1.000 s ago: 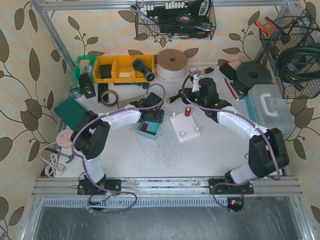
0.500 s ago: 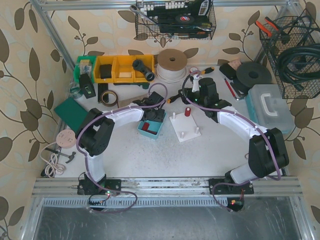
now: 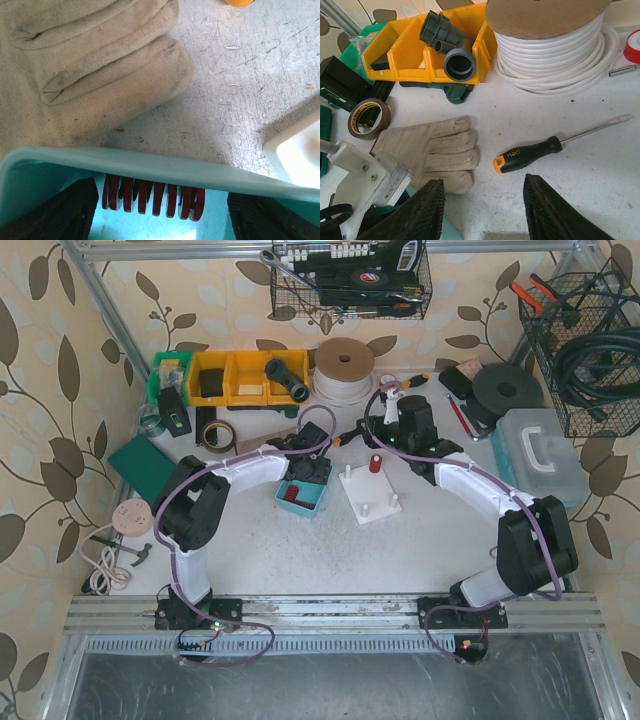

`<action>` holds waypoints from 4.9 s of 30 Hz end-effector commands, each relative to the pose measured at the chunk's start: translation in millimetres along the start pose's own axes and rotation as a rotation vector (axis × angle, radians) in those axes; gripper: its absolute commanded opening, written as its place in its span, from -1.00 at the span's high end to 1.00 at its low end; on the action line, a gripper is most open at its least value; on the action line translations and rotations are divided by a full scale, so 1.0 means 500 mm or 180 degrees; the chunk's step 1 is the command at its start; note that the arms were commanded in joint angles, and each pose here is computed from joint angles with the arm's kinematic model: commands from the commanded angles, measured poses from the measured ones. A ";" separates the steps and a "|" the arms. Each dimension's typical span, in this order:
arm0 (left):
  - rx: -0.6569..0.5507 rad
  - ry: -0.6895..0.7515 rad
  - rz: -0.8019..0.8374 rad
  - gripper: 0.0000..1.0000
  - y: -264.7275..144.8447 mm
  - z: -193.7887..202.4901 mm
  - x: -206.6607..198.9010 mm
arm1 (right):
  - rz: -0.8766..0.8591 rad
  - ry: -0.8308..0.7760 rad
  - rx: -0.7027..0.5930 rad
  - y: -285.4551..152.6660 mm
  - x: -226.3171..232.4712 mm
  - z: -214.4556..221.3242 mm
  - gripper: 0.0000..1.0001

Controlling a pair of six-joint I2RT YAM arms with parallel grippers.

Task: Install the large spring

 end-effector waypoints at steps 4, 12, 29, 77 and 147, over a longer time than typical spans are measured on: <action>0.0600 -0.0015 -0.0116 -0.43 0.060 0.074 0.011 | -0.0100 -0.0014 -0.0084 0.000 0.014 -0.020 0.09; 0.0716 -0.0016 -0.0227 -0.40 0.067 0.086 0.015 | -0.0107 -0.0010 -0.0088 -0.001 0.015 -0.020 0.09; 0.0960 -0.0005 -0.0424 -0.20 0.076 0.111 0.017 | -0.0115 -0.0003 -0.0108 -0.007 0.015 -0.020 0.09; -0.0615 -0.1470 0.1483 0.49 -0.352 -0.037 0.006 | -0.0914 0.0575 -0.1262 -0.206 0.053 -0.036 -0.02; -0.0176 -0.2010 0.3239 0.65 -0.493 0.049 -0.037 | -0.1986 -0.0467 -0.1093 -0.286 0.170 0.159 -0.08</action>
Point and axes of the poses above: each gripper's point midway between its finger pads, its own y axis out along the fingers, its own x axis along the line the jaws close on, z = x × y, the point moved 7 cm from there along -y, back along the fingers, and after that the axes turned 5 degrees about y, right-handed, at the moved point
